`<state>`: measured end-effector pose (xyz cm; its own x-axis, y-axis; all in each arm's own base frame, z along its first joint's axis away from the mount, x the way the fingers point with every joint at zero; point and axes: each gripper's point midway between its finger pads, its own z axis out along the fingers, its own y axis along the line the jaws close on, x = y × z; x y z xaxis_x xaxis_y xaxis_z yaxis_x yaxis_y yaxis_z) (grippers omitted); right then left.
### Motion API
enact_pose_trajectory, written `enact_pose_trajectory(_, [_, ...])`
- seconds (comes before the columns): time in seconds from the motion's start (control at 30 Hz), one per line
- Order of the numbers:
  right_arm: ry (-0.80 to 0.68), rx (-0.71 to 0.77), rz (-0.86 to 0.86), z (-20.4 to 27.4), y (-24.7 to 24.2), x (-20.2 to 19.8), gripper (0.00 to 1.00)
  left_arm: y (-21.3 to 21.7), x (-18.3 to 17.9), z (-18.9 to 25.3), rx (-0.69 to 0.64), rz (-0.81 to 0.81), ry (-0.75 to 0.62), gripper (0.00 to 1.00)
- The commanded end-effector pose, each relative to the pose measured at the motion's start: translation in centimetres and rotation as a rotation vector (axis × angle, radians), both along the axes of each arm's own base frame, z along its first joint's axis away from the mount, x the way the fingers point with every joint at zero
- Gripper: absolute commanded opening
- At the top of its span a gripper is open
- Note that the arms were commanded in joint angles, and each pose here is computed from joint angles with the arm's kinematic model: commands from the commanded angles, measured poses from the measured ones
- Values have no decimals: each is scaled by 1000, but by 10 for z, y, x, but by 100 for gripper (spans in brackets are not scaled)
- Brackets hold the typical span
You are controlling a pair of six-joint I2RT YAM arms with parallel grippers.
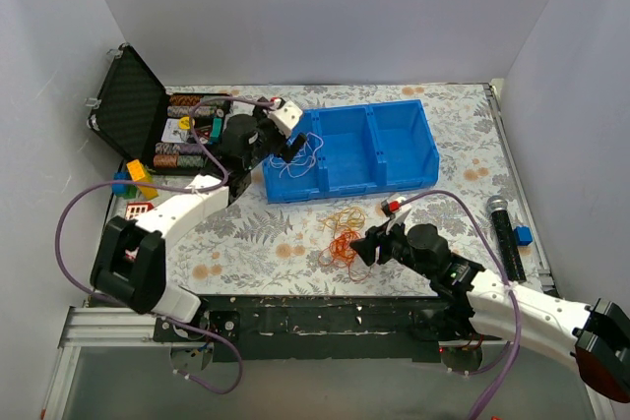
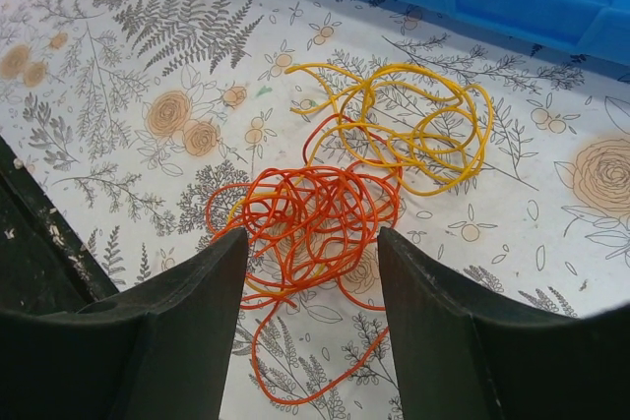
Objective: Untangle the cables
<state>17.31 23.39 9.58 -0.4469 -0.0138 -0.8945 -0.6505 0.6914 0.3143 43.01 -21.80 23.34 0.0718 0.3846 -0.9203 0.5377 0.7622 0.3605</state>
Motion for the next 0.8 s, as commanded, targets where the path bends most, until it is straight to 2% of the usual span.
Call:
enact_pose_trajectory(0.0, [-78,37,-41,35,1,15,64,-48,-97,19,38,-469,20,85])
enact_pose_trajectory(0.13, [-101,35,-78,42,-5,20,64,-68,-192,-26,190,-819,53,85])
enact_pose_trajectory(0.27, [-102,29,-98,41,-11,21,63,-83,-240,-62,238,-944,76,81])
enact_pose_trajectory(0.37, [-100,35,-109,42,-14,20,63,-93,-235,-80,219,-900,148,77])
enact_pose_trajectory(0.53, [-95,49,-117,42,-18,17,63,-110,-195,-100,215,-763,219,66])
enact_pose_trajectory(0.63, [-99,56,-119,42,-20,16,63,-118,-186,-108,219,-752,248,62])
enact_pose_trajectory(0.77, [-109,54,-120,46,-21,16,63,-122,-180,-120,237,-752,237,45])
